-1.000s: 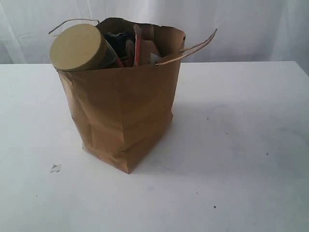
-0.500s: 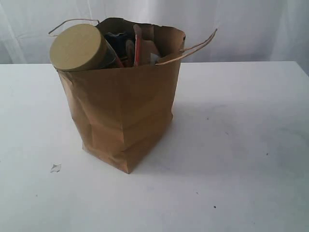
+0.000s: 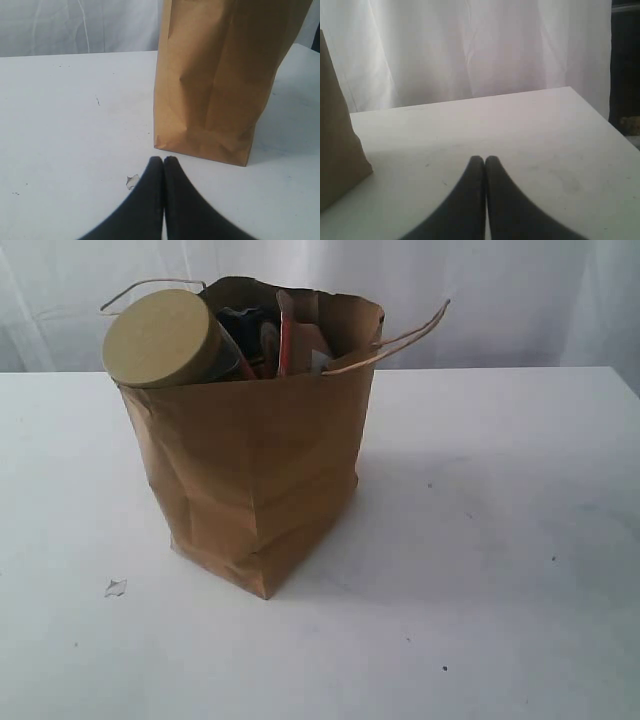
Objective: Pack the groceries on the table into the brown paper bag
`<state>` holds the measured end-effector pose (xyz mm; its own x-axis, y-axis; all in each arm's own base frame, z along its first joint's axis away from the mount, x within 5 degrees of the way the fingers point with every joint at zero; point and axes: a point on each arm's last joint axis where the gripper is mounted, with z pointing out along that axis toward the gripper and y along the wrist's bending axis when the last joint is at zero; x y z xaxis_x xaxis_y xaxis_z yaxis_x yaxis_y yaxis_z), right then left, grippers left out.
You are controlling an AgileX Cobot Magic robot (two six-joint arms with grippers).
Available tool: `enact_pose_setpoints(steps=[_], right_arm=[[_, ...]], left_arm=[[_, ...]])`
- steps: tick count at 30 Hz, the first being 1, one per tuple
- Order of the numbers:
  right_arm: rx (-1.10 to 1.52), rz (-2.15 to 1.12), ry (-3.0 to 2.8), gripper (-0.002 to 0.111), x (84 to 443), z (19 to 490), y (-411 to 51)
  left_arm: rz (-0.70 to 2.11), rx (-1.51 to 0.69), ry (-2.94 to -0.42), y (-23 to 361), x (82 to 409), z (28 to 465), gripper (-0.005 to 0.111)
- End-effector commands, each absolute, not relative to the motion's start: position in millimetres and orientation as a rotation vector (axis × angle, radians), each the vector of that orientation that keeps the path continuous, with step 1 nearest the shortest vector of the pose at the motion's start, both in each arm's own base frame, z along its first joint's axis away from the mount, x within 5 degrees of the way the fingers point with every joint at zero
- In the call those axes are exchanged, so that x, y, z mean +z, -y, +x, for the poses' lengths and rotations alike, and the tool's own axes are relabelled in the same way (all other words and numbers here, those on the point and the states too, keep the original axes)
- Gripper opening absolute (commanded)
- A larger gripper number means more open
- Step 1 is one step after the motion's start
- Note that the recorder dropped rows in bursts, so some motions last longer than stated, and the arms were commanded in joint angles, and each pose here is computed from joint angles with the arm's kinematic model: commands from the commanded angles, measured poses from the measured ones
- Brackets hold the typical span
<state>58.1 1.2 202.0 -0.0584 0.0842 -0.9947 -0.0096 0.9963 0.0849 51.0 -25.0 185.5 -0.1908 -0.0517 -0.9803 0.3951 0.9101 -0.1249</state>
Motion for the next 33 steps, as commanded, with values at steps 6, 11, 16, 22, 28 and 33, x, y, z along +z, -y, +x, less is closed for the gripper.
enact_pose_setpoints(steps=[6,11,16,22,28,33], right_arm=[[0.063,0.052,-1.626,0.000,200.9,58.0,-0.8],[0.063,0.052,-1.626,0.000,200.9,58.0,-0.8],[0.063,0.052,-1.623,0.000,201.1,58.0,-0.8],[0.060,0.051,-1.593,0.000,203.9,58.1,-0.6],[0.056,0.047,-1.593,0.000,203.9,58.1,-0.6],[0.056,0.047,-1.593,0.000,203.9,58.1,-0.6]], left_arm=[[0.259,-0.410,-1.721,24.8,184.7,50.8,0.000],[0.259,-0.410,-1.721,24.8,184.7,50.8,0.000],[0.259,-0.410,-1.721,24.8,184.7,50.8,0.000],[0.259,-0.410,-1.721,24.8,184.7,50.8,0.000],[0.259,-0.410,-1.721,24.8,184.7,50.8,0.000],[0.259,-0.410,-1.721,24.8,184.7,50.8,0.000]])
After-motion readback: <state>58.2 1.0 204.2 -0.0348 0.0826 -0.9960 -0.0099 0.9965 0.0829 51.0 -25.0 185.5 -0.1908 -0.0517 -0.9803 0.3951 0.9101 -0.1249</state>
